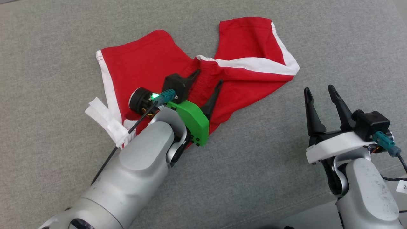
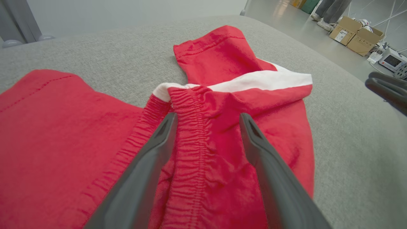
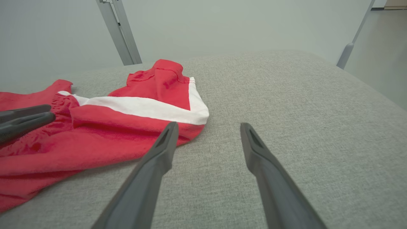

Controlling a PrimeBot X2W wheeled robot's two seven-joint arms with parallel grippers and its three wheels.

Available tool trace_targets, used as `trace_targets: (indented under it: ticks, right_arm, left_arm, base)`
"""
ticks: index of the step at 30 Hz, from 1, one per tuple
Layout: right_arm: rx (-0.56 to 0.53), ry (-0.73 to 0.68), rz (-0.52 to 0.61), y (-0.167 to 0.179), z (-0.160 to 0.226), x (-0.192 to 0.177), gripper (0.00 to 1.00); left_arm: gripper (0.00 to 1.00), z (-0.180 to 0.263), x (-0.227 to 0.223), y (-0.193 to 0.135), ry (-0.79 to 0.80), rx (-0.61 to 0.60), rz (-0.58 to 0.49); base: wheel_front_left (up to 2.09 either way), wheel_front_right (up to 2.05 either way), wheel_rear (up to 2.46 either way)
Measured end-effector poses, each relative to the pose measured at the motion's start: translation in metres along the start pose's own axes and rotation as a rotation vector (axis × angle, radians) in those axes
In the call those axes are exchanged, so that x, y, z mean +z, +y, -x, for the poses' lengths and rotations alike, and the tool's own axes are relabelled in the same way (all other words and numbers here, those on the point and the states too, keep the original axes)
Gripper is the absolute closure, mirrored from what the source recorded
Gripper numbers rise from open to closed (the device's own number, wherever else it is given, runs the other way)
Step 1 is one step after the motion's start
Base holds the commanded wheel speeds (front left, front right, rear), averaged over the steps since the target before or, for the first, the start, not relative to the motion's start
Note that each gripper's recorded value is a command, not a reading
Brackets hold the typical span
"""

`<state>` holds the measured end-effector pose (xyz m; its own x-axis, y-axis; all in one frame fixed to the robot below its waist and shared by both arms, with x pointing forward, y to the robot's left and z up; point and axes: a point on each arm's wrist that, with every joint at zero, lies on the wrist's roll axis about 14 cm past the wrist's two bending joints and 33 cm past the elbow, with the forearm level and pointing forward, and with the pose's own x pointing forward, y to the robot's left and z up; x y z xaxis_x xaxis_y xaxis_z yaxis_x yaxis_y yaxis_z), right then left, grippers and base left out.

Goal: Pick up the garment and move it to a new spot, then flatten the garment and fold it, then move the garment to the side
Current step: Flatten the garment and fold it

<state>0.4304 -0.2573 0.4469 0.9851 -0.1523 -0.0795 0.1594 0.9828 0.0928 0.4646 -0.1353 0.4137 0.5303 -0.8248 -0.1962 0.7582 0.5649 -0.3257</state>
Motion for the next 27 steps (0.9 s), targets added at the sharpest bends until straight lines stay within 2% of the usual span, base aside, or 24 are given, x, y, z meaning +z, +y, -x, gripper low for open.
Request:
trace_targets:
  ticks: [1,2,3,15,21,22,23,24,27]
  right_arm:
    - [-0.001,0.000,0.000,-0.001,0.001,0.000,0.00]
    - [-0.001,-0.001,0.000,-0.001,0.001,0.000,0.00]
    - [0.001,-0.002,-0.001,0.000,0.001,0.001,0.00]
    - [0.037,-0.026,-0.008,0.014,-0.002,0.010,0.00]
    - [0.028,-0.039,-0.009,0.011,0.003,0.014,0.00]
    - [0.026,-0.043,-0.009,0.011,0.004,0.016,0.00]
    - [0.026,-0.044,-0.008,0.010,0.006,0.017,0.00]
    - [0.025,-0.045,-0.008,0.010,0.008,0.017,0.00]
    - [0.029,-0.056,-0.010,0.012,0.012,0.021,0.00]
  left_arm:
    - [0.58,0.000,0.000,-0.001,-0.005,0.001,0.016]
    - [0.85,0.000,0.000,-0.002,-0.005,-0.002,0.019]
    - [1.00,0.001,0.000,-0.003,-0.004,-0.006,0.014]
    - [1.00,0.016,-0.001,0.000,0.024,0.030,-0.036]
    - [1.00,0.019,0.032,0.009,-0.057,0.103,-0.082]
    - [0.89,0.020,0.046,0.011,-0.096,0.127,-0.100]
    - [0.12,0.022,0.055,0.012,-0.120,0.144,-0.116]
    - [0.00,0.025,0.066,0.015,-0.151,0.169,-0.132]
    - [0.00,0.045,0.073,0.023,-0.199,0.236,-0.140]
  base:
    - [0.00,0.00,0.00]
    - [0.00,0.00,0.00]
    - [0.00,0.00,0.00]
    - [0.00,0.00,0.00]
    - [0.00,0.00,0.00]
    - [0.00,0.00,0.00]
    - [0.00,0.00,0.00]
    - [0.00,0.00,0.00]
    - [0.00,0.00,0.00]
